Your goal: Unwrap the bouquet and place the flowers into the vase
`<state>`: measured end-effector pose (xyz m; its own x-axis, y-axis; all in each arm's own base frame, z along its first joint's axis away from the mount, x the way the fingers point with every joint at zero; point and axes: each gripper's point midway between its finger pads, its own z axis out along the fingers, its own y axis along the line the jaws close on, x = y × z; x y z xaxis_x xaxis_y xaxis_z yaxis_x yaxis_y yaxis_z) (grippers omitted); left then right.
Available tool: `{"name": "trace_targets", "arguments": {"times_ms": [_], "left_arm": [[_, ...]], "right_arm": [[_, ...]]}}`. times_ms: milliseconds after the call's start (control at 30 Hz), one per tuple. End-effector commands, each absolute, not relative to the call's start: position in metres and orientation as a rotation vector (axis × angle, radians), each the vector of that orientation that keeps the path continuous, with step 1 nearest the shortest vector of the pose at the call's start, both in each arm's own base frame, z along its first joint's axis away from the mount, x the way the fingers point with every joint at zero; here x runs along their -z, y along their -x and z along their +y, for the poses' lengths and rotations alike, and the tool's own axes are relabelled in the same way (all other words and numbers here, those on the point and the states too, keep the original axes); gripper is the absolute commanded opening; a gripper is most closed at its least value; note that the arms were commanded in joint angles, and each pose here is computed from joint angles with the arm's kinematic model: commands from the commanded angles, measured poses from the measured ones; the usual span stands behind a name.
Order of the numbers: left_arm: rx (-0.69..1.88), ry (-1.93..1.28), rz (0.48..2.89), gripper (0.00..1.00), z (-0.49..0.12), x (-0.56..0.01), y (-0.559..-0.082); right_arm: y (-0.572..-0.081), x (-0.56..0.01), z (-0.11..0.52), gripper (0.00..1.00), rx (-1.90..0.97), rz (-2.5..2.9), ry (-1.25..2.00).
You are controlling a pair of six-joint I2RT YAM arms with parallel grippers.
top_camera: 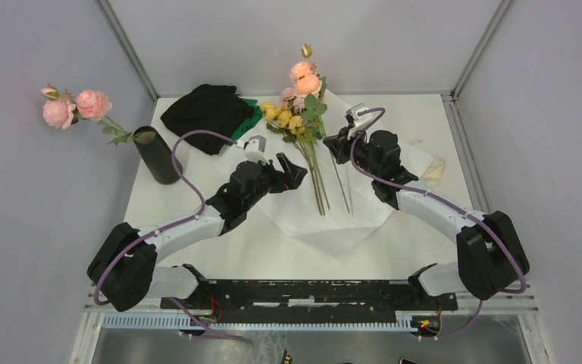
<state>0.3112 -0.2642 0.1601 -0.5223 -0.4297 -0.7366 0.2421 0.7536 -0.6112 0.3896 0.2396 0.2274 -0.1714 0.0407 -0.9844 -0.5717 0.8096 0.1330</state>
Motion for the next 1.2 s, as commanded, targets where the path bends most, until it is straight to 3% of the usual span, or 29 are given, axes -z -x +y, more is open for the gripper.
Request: {"name": "trace_targets", "arguments": {"times_ms": [0, 133, 267, 500, 800, 933, 1167], "left_arm": [[0.994, -0.137, 1.68, 0.96, -0.302, -0.253, -0.316], [1.081, -0.133, 1.537, 0.86, -0.309, -0.293, -0.316], [1.147, -0.134, 1.479, 0.82, -0.32, -0.311, -0.318], [1.306, -0.141, 1.478, 0.81, -0.34, -0.3, -0.312], [1.363, -0.147, 1.441, 0.73, -0.351, -0.301, -0.315], [1.387, -0.151, 1.432, 0.61, -0.356, -0.301, -0.317], [1.411, -0.145, 1.435, 0.56, -0.359, -0.295, -0.318]], "right_arm": [[-0.36, -0.257, 0.256, 0.0, -0.718, 1.508, 0.527], [-0.345, -0.259, 0.253, 0.0, -0.746, 1.485, 0.533], [-0.338, -0.263, 0.25, 0.0, -0.754, 1.471, 0.53], [-0.332, -0.272, 0.247, 0.0, -0.745, 1.452, 0.544], [-0.326, -0.279, 0.248, 0.0, -0.764, 1.438, 0.556], [-0.325, -0.281, 0.247, 0.0, -0.763, 1.434, 0.556], [-0.322, -0.285, 0.249, 0.0, -0.779, 1.424, 0.566]]}}
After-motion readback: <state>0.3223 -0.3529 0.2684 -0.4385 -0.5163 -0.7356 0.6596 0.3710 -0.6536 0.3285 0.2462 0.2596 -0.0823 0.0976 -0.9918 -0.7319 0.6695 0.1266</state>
